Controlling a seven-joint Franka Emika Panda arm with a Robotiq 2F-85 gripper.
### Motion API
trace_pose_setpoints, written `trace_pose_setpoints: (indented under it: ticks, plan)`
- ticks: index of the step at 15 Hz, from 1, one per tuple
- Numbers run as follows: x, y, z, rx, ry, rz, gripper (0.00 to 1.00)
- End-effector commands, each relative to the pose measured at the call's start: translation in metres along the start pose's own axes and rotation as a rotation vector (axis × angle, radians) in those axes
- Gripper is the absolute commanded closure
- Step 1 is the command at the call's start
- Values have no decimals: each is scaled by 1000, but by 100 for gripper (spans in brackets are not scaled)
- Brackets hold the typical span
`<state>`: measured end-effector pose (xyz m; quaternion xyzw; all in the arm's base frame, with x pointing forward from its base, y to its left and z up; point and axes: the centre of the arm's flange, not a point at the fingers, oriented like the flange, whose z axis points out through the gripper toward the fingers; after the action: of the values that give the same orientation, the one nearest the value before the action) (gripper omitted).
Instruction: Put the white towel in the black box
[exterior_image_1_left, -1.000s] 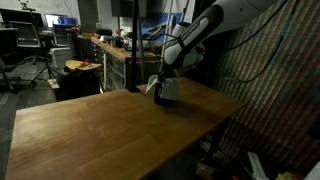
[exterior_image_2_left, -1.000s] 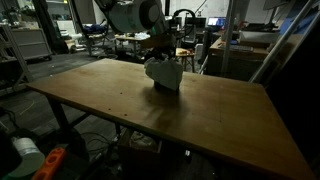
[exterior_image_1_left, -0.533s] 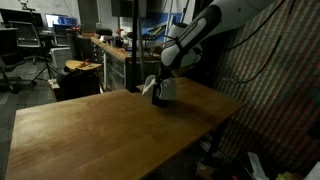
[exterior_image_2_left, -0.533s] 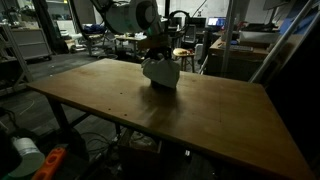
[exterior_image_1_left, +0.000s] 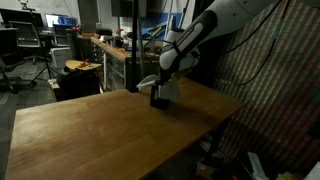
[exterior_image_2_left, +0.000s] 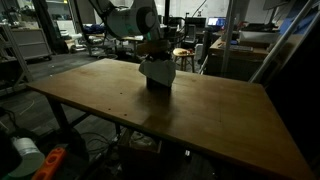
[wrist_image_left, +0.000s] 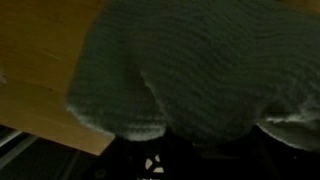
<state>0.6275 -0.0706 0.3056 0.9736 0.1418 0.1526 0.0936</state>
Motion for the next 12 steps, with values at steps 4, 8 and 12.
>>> trace_pose_setpoints:
  ticks: [4,8,12]
  plan:
    - [3,-32,29,50,-81,-85,93]
    - [6,-37,24,49,-79,-105,92]
    - [13,-35,10,31,-48,-92,52]
